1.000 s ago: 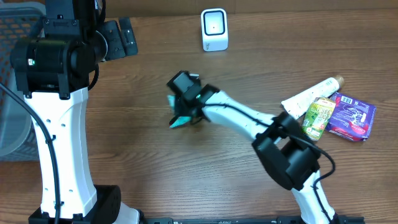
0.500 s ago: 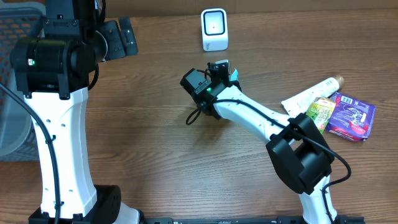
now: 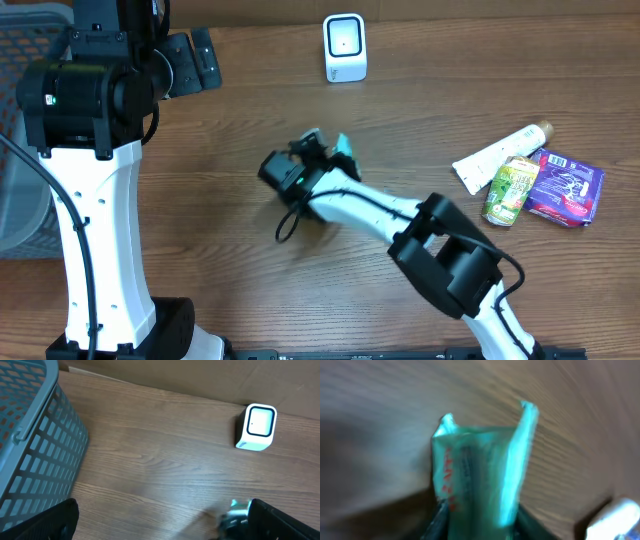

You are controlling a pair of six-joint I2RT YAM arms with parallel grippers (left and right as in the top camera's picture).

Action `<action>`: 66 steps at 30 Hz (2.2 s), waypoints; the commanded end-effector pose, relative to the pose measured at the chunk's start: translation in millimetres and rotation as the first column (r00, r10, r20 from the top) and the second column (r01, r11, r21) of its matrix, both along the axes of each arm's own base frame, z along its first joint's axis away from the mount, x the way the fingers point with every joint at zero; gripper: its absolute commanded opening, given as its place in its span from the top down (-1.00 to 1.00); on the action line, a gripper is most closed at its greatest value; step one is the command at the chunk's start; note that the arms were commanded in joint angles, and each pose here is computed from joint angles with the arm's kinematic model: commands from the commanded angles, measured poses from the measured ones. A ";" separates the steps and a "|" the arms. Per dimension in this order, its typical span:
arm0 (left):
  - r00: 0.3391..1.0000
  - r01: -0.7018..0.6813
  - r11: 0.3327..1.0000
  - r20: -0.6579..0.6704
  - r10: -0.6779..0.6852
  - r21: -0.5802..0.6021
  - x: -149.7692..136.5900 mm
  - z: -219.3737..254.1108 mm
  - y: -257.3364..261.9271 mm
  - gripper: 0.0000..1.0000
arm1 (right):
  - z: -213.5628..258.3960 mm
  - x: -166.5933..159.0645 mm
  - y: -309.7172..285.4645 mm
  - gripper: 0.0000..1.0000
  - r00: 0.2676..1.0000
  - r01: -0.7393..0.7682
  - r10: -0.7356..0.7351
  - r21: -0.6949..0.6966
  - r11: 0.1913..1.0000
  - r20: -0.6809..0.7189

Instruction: Scan the item barcode

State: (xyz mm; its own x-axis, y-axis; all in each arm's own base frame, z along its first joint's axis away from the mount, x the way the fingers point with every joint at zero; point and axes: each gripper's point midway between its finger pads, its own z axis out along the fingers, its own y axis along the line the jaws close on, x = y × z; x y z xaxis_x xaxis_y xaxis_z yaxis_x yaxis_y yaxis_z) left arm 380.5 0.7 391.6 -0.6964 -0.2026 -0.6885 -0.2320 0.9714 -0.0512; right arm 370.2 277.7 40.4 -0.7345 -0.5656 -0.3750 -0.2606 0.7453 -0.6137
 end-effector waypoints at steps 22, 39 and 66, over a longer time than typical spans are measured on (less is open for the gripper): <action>1.000 -0.018 1.000 0.012 0.018 -0.001 1.8 2.7 1.8 -1.00 | -24.7 -74.5 94.8 -0.59 0.923 -0.280 0.319 0.194 0.940 -0.213; 1.000 -0.018 1.000 0.012 0.018 -0.001 1.8 2.7 1.8 -1.00 | 3.9 -43.2 86.1 -0.51 0.889 -0.264 0.359 0.321 0.909 -0.285; 1.000 -0.018 1.000 0.012 0.018 -0.001 1.8 2.7 1.8 -1.00 | -11.9 -62.1 94.8 -0.33 0.902 -0.367 0.378 0.088 0.926 -0.211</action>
